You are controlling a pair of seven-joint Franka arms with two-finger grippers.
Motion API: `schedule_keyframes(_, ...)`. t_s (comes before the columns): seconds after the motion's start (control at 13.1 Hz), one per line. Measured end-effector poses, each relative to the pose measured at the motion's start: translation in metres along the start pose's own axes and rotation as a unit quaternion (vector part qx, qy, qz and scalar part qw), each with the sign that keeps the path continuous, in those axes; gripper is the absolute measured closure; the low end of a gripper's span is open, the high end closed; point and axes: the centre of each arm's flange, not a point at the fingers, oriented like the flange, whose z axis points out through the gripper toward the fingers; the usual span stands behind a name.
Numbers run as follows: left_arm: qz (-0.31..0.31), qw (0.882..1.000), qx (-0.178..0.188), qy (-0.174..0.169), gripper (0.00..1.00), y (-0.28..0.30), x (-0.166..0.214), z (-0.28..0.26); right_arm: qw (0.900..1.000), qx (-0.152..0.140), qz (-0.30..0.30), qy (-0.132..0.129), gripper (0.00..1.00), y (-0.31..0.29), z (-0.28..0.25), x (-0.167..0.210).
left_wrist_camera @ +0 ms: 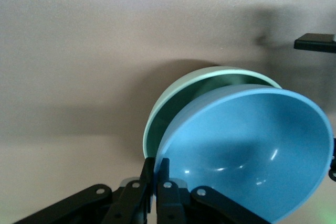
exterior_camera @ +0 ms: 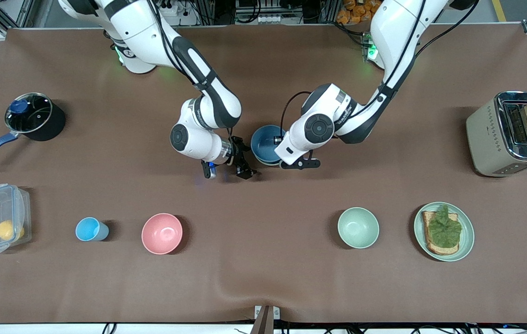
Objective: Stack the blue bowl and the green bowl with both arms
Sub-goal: 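Open both grippers and lift them away from the stacked bowls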
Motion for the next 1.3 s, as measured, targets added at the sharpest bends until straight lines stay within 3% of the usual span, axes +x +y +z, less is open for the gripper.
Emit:
schedule_keyframes(0.46,-0.002,1.0,-0.001,-0.002,0.95,-0.001,0.003,0.006,1.0,0.0,-0.002,0.0,0.0,0.0,0.0,0.0)
schedule_keyframes(0.61,-0.004,1.0,0.001,-0.005,0.88,-0.003,0.004,0.011,1.0,0.0,-0.002,0.0,0.0,0.0,0.0,0.001)
schedule_keyframes(0.84,-0.005,1.0,0.0,-0.004,0.63,-0.003,0.006,0.012,1.0,0.0,-0.002,0.0,0.0,0.0,0.0,0.001)
schedule_keyframes(0.99,-0.005,1.0,-0.002,-0.002,0.39,-0.002,0.007,0.009,1.0,0.0,-0.002,0.0,0.0,0.0,0.0,0.001)
schedule_keyframes(1.3,-0.006,1.0,-0.015,0.019,0.0,0.0,0.012,-0.024,1.0,-0.009,-0.005,-0.006,0.0,-0.002,-0.003,-0.001)
